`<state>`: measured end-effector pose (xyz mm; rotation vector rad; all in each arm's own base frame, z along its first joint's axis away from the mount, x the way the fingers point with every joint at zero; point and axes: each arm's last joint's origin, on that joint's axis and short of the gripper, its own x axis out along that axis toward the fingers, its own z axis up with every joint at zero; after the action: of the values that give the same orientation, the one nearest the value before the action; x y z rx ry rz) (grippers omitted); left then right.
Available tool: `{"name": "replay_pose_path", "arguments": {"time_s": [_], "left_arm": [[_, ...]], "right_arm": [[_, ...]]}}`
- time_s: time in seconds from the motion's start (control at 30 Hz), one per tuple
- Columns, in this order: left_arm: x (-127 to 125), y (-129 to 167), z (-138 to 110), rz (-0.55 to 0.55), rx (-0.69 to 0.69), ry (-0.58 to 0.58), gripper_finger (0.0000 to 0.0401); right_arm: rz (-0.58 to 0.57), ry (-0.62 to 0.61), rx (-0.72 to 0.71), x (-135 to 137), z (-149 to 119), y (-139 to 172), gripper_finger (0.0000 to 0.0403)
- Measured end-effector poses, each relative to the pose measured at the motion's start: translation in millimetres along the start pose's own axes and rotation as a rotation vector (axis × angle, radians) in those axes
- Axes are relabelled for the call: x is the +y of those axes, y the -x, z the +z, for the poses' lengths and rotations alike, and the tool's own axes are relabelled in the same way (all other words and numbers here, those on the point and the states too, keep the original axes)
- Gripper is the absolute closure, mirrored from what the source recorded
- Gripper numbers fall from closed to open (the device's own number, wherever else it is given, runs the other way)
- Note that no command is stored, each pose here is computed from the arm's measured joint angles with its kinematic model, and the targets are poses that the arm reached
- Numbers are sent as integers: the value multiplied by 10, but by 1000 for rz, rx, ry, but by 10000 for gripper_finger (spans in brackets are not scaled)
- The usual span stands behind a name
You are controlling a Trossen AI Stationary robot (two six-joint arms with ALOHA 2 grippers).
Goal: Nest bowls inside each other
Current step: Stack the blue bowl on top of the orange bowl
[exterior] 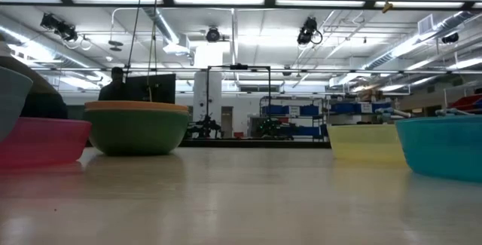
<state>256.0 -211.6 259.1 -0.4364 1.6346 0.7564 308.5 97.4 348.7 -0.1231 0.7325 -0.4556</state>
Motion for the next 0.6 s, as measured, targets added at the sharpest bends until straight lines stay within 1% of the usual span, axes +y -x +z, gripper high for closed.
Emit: {"name": "replay_pose_path", "arguments": {"time_s": [0.1, 0.2, 0.27, 0.33, 0.47, 0.6], "left_arm": [[85, 7, -51, 1, 10, 11, 270], [148, 32, -132, -11, 14, 53, 270], [201, 29, -204, -10, 46, 71, 270], [243, -29, -282, 15, 80, 73, 270], [314, -147, -381, 66, 74, 84, 270], [311, -180, -403, 68, 69, 90, 270]], "right_arm": [[11, -19, 14, 12, -29, -20, 228], [13, -35, 18, 19, -41, -26, 228], [18, -43, 21, 25, -46, -24, 228], [22, -54, 20, 35, -49, -17, 228], [23, -60, 20, 39, -51, -13, 228], [24, -71, 20, 40, -51, -12, 229]]}}
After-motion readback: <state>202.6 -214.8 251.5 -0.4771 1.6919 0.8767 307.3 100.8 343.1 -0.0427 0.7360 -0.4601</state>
